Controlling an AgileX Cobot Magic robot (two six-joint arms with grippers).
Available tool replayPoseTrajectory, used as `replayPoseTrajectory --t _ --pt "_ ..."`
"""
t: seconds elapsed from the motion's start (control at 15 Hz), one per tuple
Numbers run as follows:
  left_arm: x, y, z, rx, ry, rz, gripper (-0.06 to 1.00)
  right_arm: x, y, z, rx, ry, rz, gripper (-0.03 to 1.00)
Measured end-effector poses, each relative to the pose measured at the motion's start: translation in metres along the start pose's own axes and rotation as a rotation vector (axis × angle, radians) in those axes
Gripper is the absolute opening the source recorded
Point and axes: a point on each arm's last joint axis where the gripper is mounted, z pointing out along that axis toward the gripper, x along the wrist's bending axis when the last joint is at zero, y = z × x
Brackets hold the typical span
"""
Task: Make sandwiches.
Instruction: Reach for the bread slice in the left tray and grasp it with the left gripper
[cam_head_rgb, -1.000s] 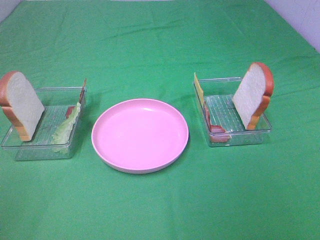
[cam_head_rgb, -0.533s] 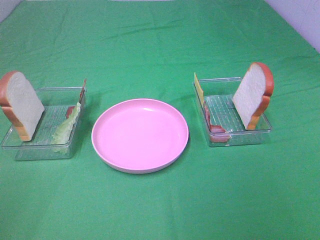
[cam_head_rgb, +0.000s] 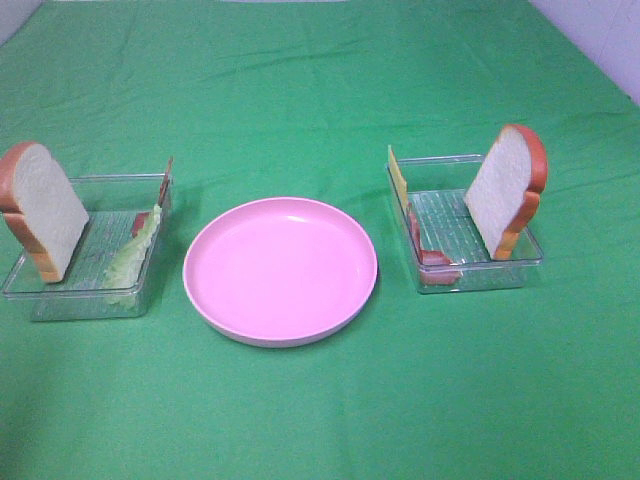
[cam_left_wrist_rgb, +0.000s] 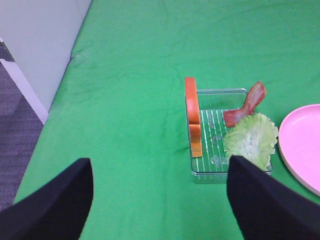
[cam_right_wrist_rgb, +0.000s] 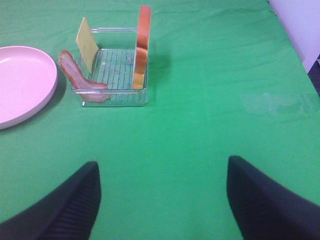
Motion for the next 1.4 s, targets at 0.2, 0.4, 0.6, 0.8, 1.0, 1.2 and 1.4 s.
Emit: replayPoseTrajectory --t 0.2,0.4,0.6,0.8,1.0,1.2,1.4 --pt "-0.003 0.043 0.053 0.151 -0.027 -0.027 0.71 0.000 0.000 0.000 0.000 0.000 0.000 0.68" --pt "-0.007 0.070 0.138 0.382 -0.062 -0.072 0.71 0.000 0.000 0.000 0.000 0.000 0.000 0.68" --pt "-0.012 0.072 0.209 0.585 -0.075 -0.068 0.73 0.000 0.000 0.000 0.000 0.000 0.000 0.68" --pt "-0.034 0.064 0.272 0.686 -0.109 -0.025 0.74 0.000 0.000 0.000 0.000 0.000 0.000 0.68" --pt "-0.046 0.056 0.306 0.742 -0.101 0.000 0.74 0.000 0.000 0.000 0.000 0.000 0.000 0.68" --pt "-0.045 0.039 0.335 0.808 -0.050 0.012 0.74 0.000 0.000 0.000 0.000 0.000 0.000 0.68" --pt "-0.046 0.021 0.353 0.860 -0.045 0.011 0.73 0.000 0.000 0.000 0.000 0.000 0.000 0.68"
